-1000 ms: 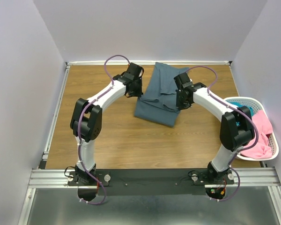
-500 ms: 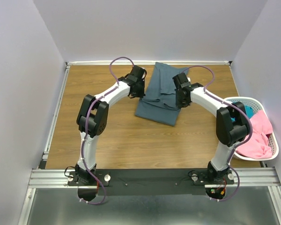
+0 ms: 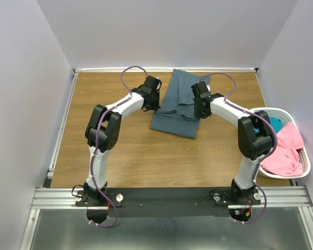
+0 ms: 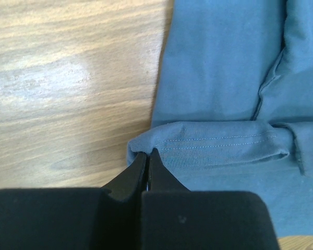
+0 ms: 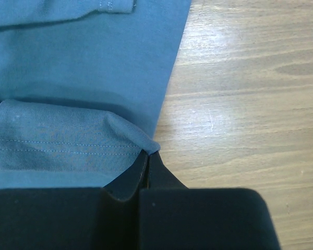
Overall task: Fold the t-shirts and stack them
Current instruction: Fold the tshirt
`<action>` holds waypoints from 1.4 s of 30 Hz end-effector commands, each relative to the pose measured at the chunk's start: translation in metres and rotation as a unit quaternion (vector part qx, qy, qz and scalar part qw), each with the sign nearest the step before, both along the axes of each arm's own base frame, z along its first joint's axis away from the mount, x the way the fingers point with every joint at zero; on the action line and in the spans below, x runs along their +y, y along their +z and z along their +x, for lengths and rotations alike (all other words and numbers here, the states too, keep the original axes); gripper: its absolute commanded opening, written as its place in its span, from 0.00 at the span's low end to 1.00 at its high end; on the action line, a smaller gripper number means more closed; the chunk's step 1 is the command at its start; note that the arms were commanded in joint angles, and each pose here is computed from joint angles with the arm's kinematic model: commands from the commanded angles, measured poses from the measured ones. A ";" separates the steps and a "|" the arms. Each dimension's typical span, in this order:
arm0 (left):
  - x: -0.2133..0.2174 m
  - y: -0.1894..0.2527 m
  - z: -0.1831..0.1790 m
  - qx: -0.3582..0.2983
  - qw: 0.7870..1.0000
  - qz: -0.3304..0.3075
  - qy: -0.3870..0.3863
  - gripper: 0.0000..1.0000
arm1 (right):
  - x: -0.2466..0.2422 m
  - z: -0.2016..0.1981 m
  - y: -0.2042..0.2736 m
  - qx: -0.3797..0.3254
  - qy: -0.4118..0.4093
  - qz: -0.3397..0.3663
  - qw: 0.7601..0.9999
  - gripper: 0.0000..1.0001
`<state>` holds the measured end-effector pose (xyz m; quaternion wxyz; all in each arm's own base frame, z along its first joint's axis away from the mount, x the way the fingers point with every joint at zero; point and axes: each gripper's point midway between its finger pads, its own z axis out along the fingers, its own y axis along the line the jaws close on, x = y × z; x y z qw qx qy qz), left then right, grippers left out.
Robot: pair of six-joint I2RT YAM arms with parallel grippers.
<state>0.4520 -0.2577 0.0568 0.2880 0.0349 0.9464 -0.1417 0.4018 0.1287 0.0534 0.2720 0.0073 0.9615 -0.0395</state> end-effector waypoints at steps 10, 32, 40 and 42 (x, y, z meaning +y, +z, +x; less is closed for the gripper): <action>-0.002 0.007 0.016 -0.036 0.999 -0.005 -0.002 0.16 | -0.019 0.000 -0.017 -0.003 -0.019 -0.039 0.999 0.12; -0.019 0.051 -0.069 -0.041 0.994 -0.098 -0.007 0.36 | 0.104 0.000 0.039 -0.048 0.192 0.029 0.980 0.57; -0.024 -0.011 -0.077 0.013 0.996 -0.088 -0.009 0.29 | 0.135 -0.008 0.013 -0.007 0.222 0.090 0.971 0.25; -0.024 -0.019 -0.080 0.024 0.996 -0.085 -0.012 0.30 | 0.140 -0.014 0.001 0.011 0.228 0.104 0.968 0.13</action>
